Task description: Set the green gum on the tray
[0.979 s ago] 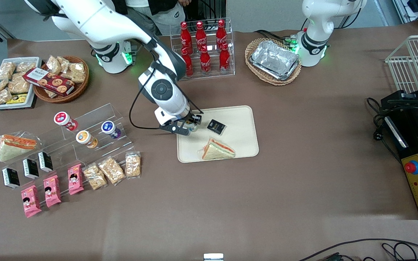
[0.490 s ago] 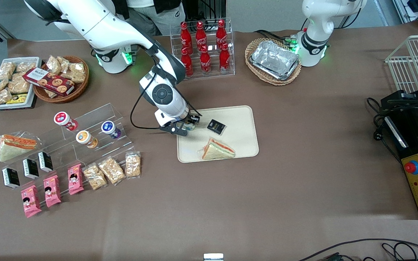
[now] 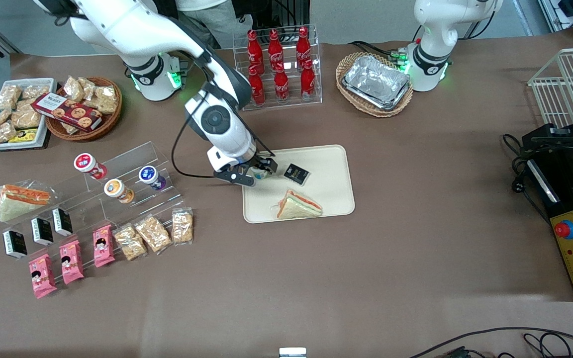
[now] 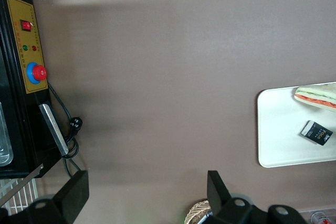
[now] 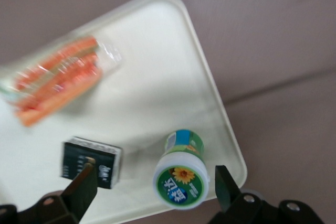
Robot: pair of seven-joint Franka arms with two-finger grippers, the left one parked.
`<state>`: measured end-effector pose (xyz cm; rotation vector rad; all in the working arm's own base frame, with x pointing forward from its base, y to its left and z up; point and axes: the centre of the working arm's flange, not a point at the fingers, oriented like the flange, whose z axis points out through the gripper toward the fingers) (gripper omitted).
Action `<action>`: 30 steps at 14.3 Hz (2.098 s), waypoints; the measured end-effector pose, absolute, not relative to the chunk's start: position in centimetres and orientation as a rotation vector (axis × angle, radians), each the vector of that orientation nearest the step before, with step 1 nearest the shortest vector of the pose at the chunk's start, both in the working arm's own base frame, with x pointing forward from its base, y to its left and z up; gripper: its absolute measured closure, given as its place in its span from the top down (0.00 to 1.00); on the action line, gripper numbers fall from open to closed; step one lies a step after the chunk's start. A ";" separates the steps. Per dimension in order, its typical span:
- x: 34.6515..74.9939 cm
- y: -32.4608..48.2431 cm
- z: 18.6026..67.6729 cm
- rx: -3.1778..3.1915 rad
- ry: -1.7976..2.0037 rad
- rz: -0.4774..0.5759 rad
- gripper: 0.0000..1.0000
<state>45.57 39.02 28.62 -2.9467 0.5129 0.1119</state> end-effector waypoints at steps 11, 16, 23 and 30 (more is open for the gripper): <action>55.4 20.0 53.6 -3.070 0.484 0.031 1.00; 57.3 6.4 56.1 -3.091 0.415 0.015 1.00; 55.3 -1.0 58.9 -3.124 0.292 0.051 1.00; 54.7 -3.5 59.3 -3.108 0.306 0.062 1.00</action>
